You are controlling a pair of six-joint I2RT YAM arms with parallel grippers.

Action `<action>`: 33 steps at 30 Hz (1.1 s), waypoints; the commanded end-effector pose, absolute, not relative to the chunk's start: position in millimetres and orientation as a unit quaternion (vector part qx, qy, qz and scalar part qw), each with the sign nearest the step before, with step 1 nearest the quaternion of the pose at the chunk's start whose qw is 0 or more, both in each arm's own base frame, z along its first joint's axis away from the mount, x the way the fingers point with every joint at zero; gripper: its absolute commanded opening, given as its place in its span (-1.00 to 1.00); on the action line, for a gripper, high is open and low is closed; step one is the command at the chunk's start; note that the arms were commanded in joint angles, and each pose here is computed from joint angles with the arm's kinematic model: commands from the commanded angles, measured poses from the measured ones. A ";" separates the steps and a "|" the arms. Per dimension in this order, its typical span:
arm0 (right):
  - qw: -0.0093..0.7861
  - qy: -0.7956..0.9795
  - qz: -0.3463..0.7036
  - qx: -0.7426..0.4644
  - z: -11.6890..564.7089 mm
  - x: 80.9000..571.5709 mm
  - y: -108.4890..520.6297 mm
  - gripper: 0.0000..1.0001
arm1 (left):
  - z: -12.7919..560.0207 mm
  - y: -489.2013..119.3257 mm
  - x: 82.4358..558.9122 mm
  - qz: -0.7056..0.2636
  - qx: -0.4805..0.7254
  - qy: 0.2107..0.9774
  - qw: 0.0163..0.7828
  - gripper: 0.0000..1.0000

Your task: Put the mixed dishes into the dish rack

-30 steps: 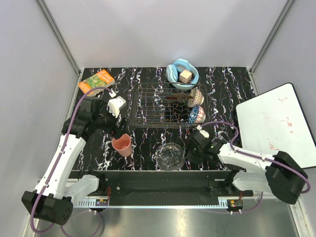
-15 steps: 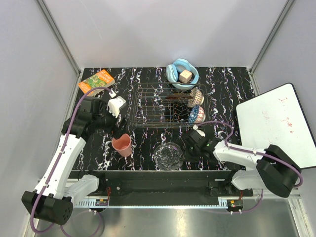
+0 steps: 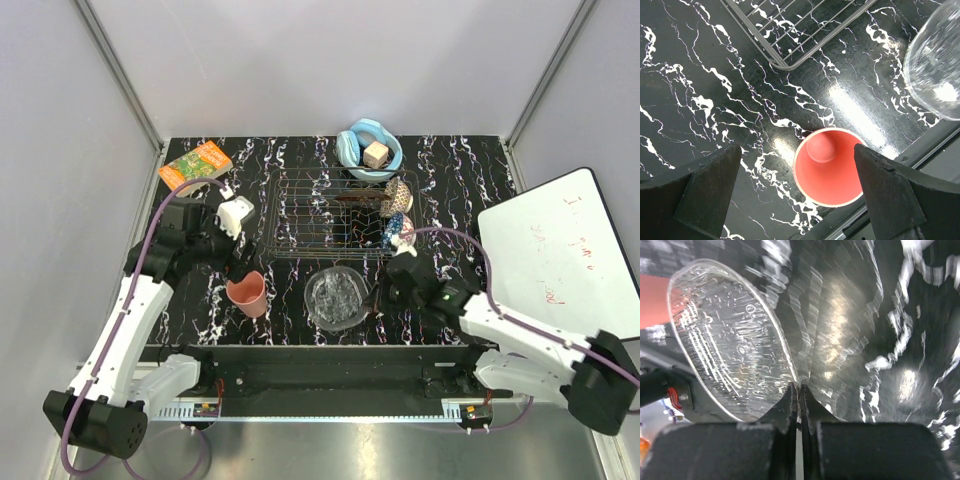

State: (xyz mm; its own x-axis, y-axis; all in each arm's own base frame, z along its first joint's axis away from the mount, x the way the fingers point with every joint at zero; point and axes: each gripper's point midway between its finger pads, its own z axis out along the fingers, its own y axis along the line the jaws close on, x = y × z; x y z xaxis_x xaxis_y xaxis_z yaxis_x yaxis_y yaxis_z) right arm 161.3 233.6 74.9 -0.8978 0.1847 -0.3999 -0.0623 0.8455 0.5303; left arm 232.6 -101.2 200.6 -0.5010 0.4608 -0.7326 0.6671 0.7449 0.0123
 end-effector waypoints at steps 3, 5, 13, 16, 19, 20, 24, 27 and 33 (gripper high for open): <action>0.440 0.856 0.245 -0.115 203.6 216.8 229.0 -1.00 | 205.1 -102.9 236.7 -0.138 0.319 0.849 0.398 0.98; 0.494 0.830 0.211 -0.148 244.7 234.8 224.8 -1.00 | 207.9 -103.4 236.2 -0.140 0.318 0.848 0.402 0.98; 0.661 0.706 -0.035 -0.252 337.3 297.2 199.3 -1.00 | 212.7 -97.9 236.2 -0.124 0.315 0.846 0.412 0.98; 0.670 0.659 -0.130 -0.317 339.2 311.6 199.8 -1.00 | 212.0 -96.5 236.2 -0.121 0.313 0.848 0.411 0.98; 0.667 0.608 -0.214 -0.375 335.6 322.6 202.7 -1.00 | 210.0 -95.7 236.5 -0.118 0.313 0.849 0.409 0.98; 0.652 0.584 -0.258 -0.410 334.4 324.6 200.8 -1.00 | 210.0 -95.9 236.4 -0.119 0.312 0.849 0.409 0.98; 0.626 0.536 -0.338 -0.454 317.6 333.3 201.1 -1.00 | 209.2 -97.3 237.1 -0.122 0.314 0.850 0.406 0.98; 0.602 0.511 -0.362 -0.494 299.9 335.9 206.6 -1.00 | 210.5 -98.2 238.4 -0.125 0.312 0.850 0.406 0.98; 0.584 0.484 -0.366 -0.539 273.7 336.9 215.8 -1.00 | 212.6 -99.1 239.4 -0.127 0.311 0.849 0.407 0.98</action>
